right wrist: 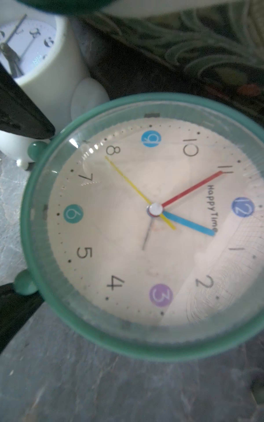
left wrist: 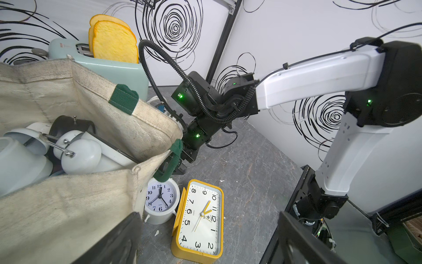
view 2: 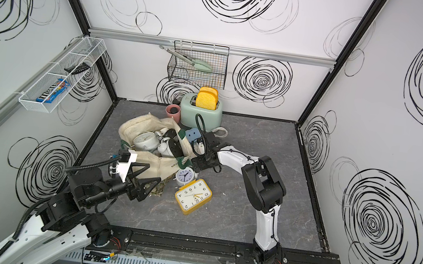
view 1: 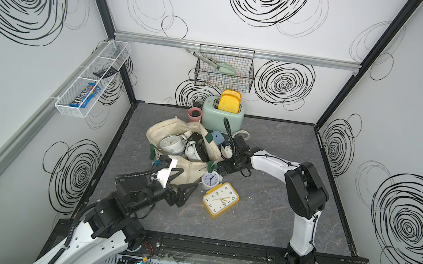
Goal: Put the alarm clock into the canvas bag
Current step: Pick up the alarm from the center of the board.
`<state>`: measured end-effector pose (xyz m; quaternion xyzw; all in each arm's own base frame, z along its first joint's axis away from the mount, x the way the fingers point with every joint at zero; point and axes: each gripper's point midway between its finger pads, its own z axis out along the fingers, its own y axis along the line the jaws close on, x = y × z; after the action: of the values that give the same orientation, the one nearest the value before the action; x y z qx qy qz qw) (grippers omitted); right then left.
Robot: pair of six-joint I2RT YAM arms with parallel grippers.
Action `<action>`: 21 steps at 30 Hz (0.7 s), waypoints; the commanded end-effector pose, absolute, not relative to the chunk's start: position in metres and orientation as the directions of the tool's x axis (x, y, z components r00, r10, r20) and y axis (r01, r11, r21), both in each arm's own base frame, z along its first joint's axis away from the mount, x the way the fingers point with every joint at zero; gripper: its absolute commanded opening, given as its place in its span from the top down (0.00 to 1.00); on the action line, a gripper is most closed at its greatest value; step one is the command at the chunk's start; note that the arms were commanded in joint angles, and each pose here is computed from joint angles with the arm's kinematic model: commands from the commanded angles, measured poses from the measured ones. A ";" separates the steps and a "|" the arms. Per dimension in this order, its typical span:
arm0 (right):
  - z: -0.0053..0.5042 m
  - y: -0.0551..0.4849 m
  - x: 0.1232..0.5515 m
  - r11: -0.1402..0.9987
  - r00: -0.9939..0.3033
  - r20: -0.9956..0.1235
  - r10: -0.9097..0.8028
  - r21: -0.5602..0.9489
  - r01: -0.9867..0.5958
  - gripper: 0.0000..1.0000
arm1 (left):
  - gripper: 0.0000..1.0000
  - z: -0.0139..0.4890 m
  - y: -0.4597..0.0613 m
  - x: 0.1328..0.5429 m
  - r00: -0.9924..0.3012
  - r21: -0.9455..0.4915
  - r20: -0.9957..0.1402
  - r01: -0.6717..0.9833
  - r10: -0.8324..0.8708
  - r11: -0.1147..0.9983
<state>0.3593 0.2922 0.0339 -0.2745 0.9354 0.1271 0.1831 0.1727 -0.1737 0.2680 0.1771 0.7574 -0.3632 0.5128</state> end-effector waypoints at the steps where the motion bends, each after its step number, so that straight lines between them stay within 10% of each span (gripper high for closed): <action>1: 0.034 0.300 0.365 0.823 -0.788 -0.415 -0.454 0.144 -0.550 0.03 | 0.04 0.275 -0.175 0.175 -0.383 -0.360 -0.916 0.652 -0.120 0.667; 13: 0.029 0.304 0.373 0.845 -0.803 -0.421 -0.422 0.139 -0.517 0.00 | 0.04 0.275 -0.175 0.175 -0.382 -0.360 -0.916 0.650 -0.121 0.670; 21: 0.032 0.300 0.372 0.846 -0.792 -0.432 -0.431 0.112 -0.521 0.16 | 0.04 0.276 -0.174 0.176 -0.378 -0.358 -0.917 0.646 -0.125 0.674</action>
<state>0.3690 0.2981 0.0273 -0.2495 0.9424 0.1199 0.1878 0.1737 -0.1733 0.2672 0.1756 0.7587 -0.3611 0.5130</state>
